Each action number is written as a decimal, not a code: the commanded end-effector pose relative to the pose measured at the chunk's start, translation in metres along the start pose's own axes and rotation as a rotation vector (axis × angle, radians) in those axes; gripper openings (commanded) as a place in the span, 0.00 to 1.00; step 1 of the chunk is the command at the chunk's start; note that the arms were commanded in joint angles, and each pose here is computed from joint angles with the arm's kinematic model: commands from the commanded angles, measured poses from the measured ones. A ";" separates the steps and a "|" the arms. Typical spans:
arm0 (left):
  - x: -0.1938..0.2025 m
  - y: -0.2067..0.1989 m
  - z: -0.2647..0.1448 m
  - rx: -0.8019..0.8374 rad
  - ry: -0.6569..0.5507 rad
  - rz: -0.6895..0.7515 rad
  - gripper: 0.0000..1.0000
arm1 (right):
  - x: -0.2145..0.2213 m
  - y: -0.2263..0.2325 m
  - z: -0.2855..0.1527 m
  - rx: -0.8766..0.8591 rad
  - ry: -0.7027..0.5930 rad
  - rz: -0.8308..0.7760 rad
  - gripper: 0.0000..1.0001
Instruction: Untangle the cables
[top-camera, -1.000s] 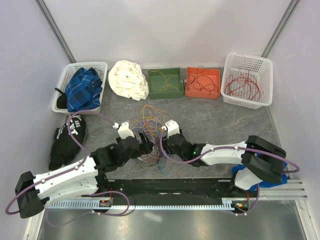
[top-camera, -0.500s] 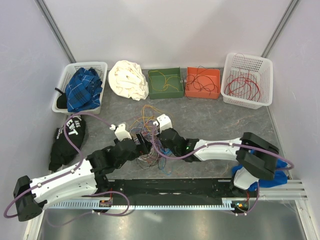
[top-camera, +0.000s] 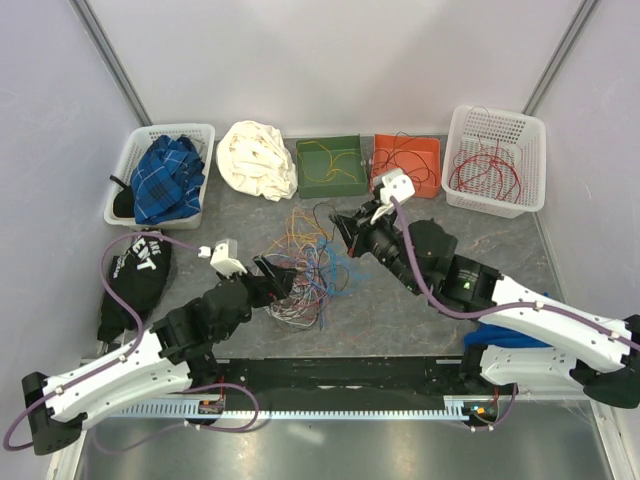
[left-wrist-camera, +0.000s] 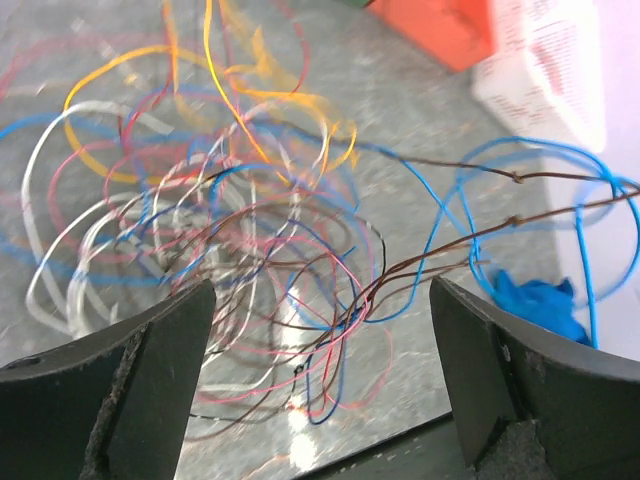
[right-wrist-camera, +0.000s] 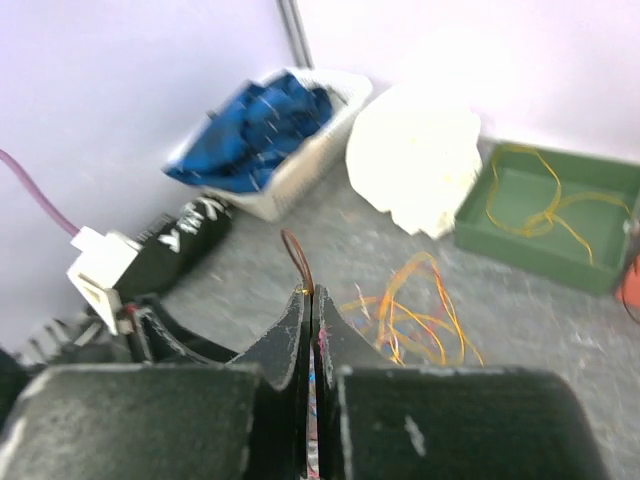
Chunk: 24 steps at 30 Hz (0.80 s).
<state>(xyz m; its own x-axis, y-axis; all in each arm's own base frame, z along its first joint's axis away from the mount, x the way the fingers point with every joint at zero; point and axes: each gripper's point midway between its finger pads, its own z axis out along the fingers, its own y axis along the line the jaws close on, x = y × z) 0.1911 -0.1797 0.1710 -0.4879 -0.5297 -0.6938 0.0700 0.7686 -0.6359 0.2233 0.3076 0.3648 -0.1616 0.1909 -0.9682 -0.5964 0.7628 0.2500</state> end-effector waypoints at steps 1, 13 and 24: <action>-0.041 -0.038 -0.006 0.154 -0.152 0.029 0.96 | -0.026 0.015 -0.011 -0.063 0.024 0.003 0.00; -0.082 -0.091 -0.037 0.480 -0.363 0.098 1.00 | -0.018 0.016 0.001 -0.035 0.066 -0.017 0.00; -0.058 -0.135 -0.032 0.704 -0.358 0.249 0.95 | -0.079 0.046 -0.010 -0.152 -0.008 0.065 0.00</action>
<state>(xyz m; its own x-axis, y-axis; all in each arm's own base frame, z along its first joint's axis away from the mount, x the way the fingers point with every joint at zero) 0.1890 -0.2280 0.2728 -0.1732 -0.5271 -0.8320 0.6206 0.5975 -0.5077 0.2129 0.3197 0.3998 -0.2158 0.1318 -0.9675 -0.6487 0.7212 0.2429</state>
